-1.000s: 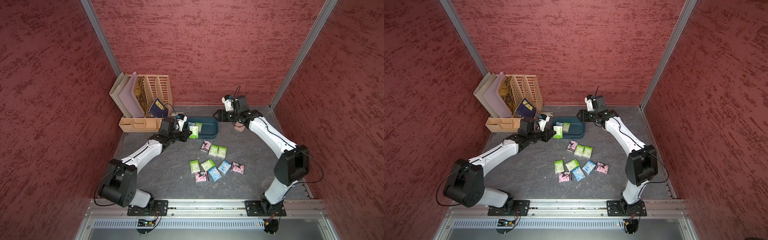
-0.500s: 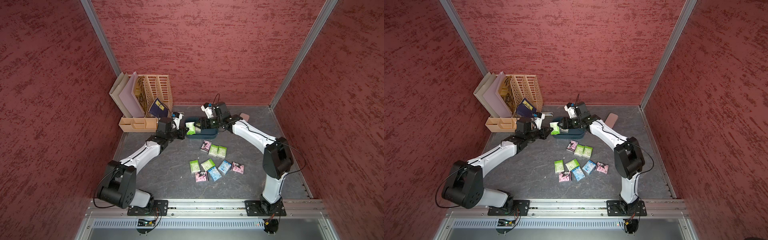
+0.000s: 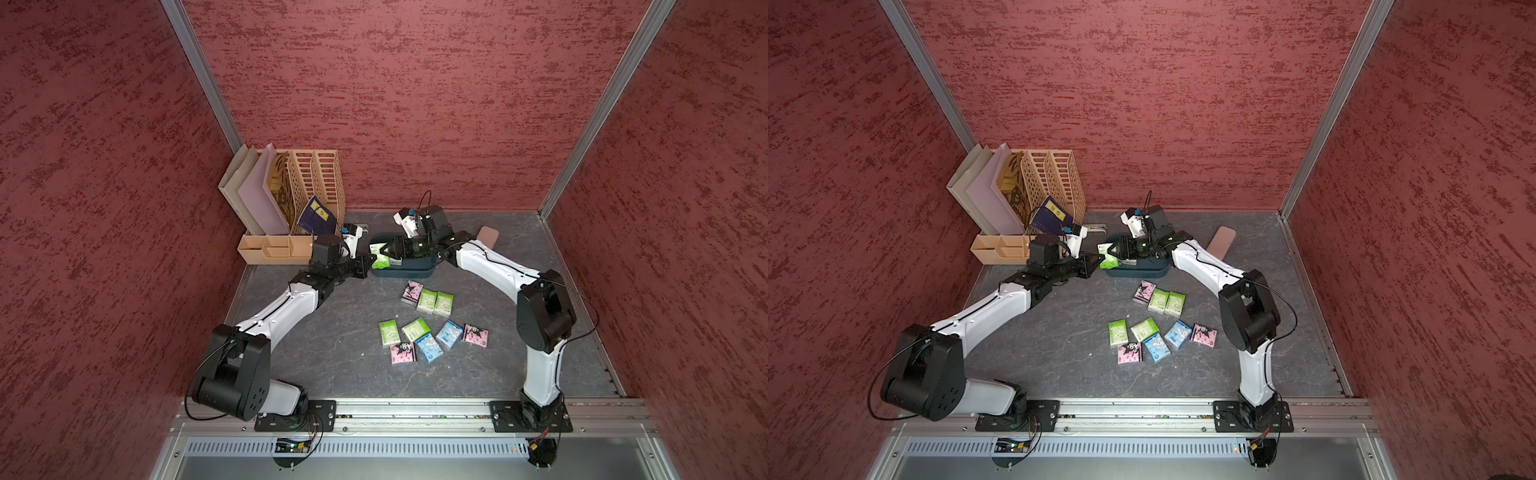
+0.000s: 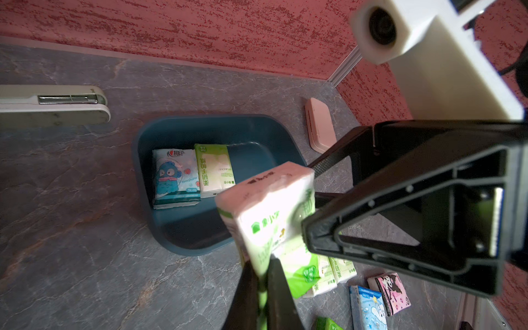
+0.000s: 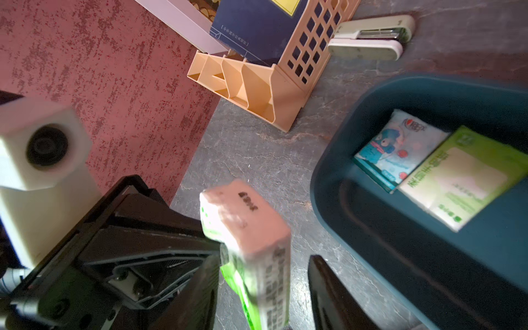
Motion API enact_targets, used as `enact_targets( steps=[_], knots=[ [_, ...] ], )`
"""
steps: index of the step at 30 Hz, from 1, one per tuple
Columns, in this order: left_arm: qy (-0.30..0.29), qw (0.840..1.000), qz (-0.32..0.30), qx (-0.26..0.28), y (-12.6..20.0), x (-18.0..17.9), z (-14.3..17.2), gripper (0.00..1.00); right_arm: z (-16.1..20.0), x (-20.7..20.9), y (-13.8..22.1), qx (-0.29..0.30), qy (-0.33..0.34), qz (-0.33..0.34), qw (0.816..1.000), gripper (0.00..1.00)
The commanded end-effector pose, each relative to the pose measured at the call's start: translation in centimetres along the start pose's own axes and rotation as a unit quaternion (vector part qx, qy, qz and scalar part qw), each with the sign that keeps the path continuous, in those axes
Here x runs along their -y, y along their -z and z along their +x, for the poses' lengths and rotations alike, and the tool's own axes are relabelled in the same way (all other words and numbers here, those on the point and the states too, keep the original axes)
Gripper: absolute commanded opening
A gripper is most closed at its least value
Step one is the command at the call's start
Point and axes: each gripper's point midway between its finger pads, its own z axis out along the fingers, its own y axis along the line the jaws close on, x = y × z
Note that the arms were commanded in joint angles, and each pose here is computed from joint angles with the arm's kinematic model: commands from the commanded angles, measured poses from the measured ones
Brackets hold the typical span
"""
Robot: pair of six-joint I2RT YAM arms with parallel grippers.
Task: Put the pocket tissues into the storage box
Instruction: Pick up the pocket tissues from the center of the board.
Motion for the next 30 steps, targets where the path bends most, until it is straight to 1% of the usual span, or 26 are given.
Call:
enact_targets(
  steps=[1,4,6,7,8,9,10,13,16,17,19,22,25,30],
  knots=[
    [-0.006,1.0,0.021,0.011,0.3,0.7,-0.6,0.0,-1.1,-1.7,-0.5,0.009,0.002,-0.039,0.999,0.46],
    [-0.006,1.0,0.023,0.012,0.3,0.8,-0.6,0.0,-1.1,-1.7,-0.6,0.008,-0.002,-0.045,0.999,0.37],
    [-0.007,1.0,0.023,0.012,0.4,0.7,-0.6,0.0,-1.0,-1.8,-0.7,0.005,-0.003,-0.048,0.999,0.25],
    [-0.005,1.0,0.023,0.01,0.3,0.6,-0.5,0.13,-1.1,-1.9,-0.6,0.005,-0.002,-0.048,0.999,0.2],
    [-0.004,1.0,0.022,0.009,0.4,0.6,-0.5,0.5,-1.1,-1.9,-0.6,0.005,-0.002,-0.045,0.999,0.15],
    [-0.001,1.0,0.019,0.007,0.4,0.4,-0.5,0.91,-1.2,-1.9,-0.5,0.007,0.0,-0.041,0.999,0.11],
    [0.002,1.0,0.013,0.005,0.3,0.2,-0.5,1.0,-1.4,-1.6,-0.4,0.009,0.001,-0.033,0.999,0.1],
    [0.006,1.0,0.0,0.004,0.5,-0.5,-0.4,1.0,-1.9,-0.5,0.2,0.016,0.006,0.001,1.0,0.09],
    [0.007,1.0,-0.012,0.008,0.7,-0.9,-0.3,1.0,-2.7,2.0,1.4,0.017,-0.002,0.055,0.998,0.09],
    [0.008,1.0,-0.016,0.009,0.8,-1.1,-0.4,1.0,-3.0,3.2,1.9,0.017,-0.015,0.072,0.997,0.09],
    [0.011,1.0,-0.023,0.01,1.0,-1.5,-0.4,1.0,-3.3,6.8,2.8,0.011,-0.063,0.104,0.993,0.07],
    [0.016,0.999,-0.029,0.007,0.9,-2.0,-0.3,1.0,-3.3,11.4,3.7,0.001,-0.12,0.127,0.985,0.03],
    [0.019,0.999,-0.029,0.003,0.8,-2.2,-0.2,1.0,-3.3,14.3,3.8,-0.003,-0.129,0.15,0.98,0.03],
    [0.019,0.999,-0.029,0.002,0.9,-2.2,-0.2,1.0,-2.7,17.1,3.4,-0.034,-0.135,0.175,0.975,0.03]
  ],
)
